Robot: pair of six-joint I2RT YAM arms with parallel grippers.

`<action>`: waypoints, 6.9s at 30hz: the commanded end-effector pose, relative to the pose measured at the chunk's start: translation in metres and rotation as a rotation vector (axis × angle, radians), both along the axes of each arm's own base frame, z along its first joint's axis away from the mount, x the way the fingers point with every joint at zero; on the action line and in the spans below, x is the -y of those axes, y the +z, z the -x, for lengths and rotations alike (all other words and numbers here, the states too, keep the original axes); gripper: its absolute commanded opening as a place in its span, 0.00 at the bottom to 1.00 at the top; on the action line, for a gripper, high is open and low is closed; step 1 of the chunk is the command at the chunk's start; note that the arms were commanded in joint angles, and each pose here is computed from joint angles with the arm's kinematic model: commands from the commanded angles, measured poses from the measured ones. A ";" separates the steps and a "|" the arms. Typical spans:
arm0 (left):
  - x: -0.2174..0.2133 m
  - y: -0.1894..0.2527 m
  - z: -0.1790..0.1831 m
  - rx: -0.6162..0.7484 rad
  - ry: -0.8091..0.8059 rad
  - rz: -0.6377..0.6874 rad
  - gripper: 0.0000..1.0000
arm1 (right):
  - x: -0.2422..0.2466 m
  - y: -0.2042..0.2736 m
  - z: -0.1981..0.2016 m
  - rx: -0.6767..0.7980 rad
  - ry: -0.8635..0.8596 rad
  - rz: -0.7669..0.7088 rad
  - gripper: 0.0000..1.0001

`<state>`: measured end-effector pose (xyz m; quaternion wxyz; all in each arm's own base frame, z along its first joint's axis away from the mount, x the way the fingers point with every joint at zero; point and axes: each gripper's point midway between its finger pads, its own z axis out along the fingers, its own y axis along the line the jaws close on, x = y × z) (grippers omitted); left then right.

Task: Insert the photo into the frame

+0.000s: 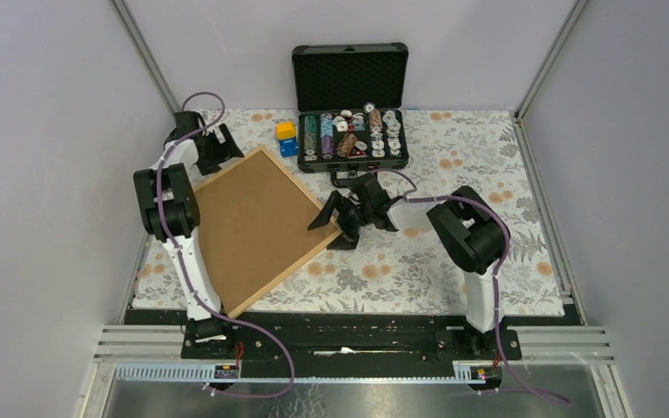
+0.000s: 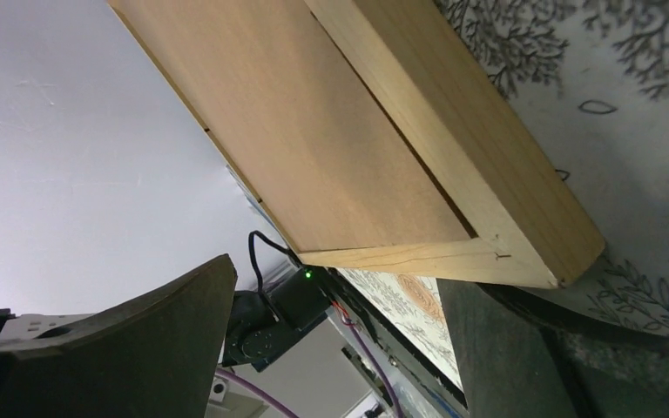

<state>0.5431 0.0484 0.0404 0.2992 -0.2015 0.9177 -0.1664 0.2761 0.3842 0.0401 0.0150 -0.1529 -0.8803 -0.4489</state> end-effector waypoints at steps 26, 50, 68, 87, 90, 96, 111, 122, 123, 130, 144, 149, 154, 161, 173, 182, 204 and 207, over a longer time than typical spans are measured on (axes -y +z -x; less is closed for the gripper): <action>0.040 -0.014 0.136 -0.248 0.144 0.196 0.99 | 0.115 -0.026 -0.060 0.161 0.165 0.329 0.65; 0.041 -0.036 0.149 -0.280 0.195 0.280 0.99 | 0.151 -0.070 -0.043 0.087 0.081 0.502 0.41; 0.071 -0.050 0.159 -0.337 0.145 0.346 0.99 | 0.145 -0.106 -0.038 0.104 0.033 0.864 0.30; 0.070 -0.035 0.158 -0.293 0.134 0.308 0.99 | 0.116 -0.040 -0.062 0.282 0.226 0.723 0.71; 0.081 -0.034 0.165 -0.311 0.124 0.341 0.99 | 0.123 -0.040 -0.069 0.266 0.201 0.680 0.66; 0.093 -0.029 0.191 -0.314 0.153 0.369 0.99 | 0.170 -0.062 -0.073 0.253 0.328 0.950 0.60; 0.168 -0.031 0.219 -0.340 0.033 0.548 0.99 | 0.214 -0.077 -0.100 0.355 0.478 1.363 0.61; 0.174 -0.005 0.230 -0.271 -0.060 0.519 0.99 | 0.186 -0.073 -0.092 0.328 0.449 1.084 0.75; 0.172 -0.003 0.230 -0.265 -0.070 0.502 0.99 | 0.187 -0.070 -0.094 0.324 0.435 1.059 0.77; 0.132 0.025 0.215 -0.148 -0.041 0.215 0.99 | 0.184 -0.024 -0.104 0.321 0.349 0.853 0.83; 0.163 0.077 0.210 -0.041 -0.209 0.152 0.98 | 0.201 0.033 -0.074 0.295 0.279 0.727 0.92; 0.232 0.092 0.226 -0.002 -0.421 0.256 0.96 | 0.220 0.036 -0.048 0.270 0.225 0.714 0.85; 0.305 0.093 0.247 -0.007 -0.615 0.447 0.94 | 0.242 0.033 -0.044 0.252 0.113 0.669 0.74; 0.355 0.051 0.257 -0.126 -0.699 0.545 0.91 | 0.227 0.023 -0.060 0.239 0.103 0.559 0.71; 0.296 -0.039 0.266 -0.317 -0.406 0.305 0.92 | 0.222 -0.027 -0.031 0.143 0.226 0.678 0.68; 0.284 -0.035 0.262 -0.292 -0.397 0.242 0.93 | 0.243 -0.067 -0.009 0.053 0.316 1.032 0.46; 0.283 -0.041 0.267 -0.302 -0.400 0.248 0.94 | 0.216 0.020 -0.079 0.210 0.126 0.742 0.77; 0.280 -0.042 0.266 -0.303 -0.397 0.229 0.94 | 0.230 0.021 -0.089 0.221 0.104 0.760 0.78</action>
